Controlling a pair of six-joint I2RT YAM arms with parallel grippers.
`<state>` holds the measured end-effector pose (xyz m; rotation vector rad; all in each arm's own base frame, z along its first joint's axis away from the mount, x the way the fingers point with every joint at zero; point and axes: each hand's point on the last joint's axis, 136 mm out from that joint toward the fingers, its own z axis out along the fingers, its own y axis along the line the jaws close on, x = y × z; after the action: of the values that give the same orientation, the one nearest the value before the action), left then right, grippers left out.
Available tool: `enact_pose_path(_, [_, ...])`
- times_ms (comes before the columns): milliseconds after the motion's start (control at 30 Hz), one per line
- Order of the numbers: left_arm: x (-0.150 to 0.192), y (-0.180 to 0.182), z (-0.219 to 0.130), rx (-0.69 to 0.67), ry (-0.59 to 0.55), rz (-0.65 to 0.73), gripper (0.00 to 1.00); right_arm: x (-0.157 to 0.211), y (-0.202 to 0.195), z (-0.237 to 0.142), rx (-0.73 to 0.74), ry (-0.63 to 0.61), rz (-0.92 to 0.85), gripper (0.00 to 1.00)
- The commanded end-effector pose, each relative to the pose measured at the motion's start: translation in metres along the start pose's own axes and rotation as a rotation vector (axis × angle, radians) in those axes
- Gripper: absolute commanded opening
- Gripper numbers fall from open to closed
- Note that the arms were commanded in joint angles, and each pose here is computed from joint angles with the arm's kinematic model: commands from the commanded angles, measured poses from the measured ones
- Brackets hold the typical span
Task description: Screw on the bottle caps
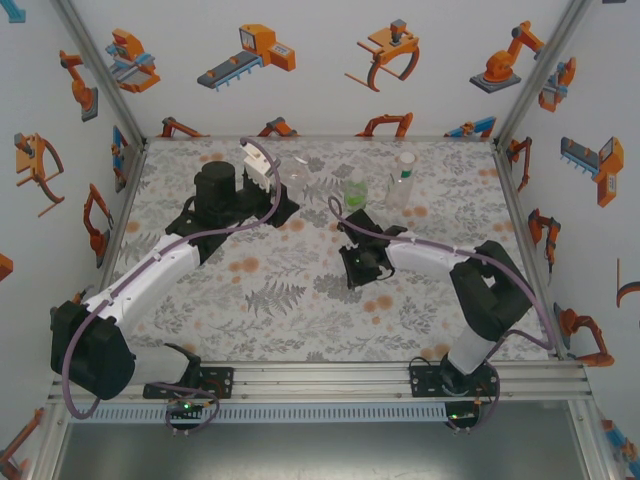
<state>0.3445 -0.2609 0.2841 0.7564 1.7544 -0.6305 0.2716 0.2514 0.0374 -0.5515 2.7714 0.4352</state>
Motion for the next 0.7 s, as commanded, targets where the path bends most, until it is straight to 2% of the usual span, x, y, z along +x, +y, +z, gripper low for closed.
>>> enact_pose_path(0, [-0.022, -0.004, 0.0, 0.016, -0.045, 0.007, 0.07, -0.009, 0.032, -0.001, -0.225, -0.016, -0.036, 0.18])
enact_pose_path(67, [-0.021, -0.004, 0.0, 0.015, -0.042, 0.005, 0.07, -0.008, 0.039, 0.001, -0.294, 0.001, -0.034, 0.2])
enact_pose_path(133, [-0.022, -0.004, 0.0, 0.016, -0.042, 0.006, 0.07, -0.006, 0.033, 0.005, -0.298, 0.015, -0.004, 0.21])
enact_pose_path(400, [-0.024, -0.004, 0.004, 0.026, -0.052, -0.005, 0.08, 0.012, -0.009, 0.014, -0.213, 0.035, 0.119, 0.28])
enact_pose_path(667, [-0.024, -0.006, 0.007, 0.041, -0.043, -0.007, 0.08, 0.019, -0.029, 0.013, -0.118, 0.041, 0.158, 0.36])
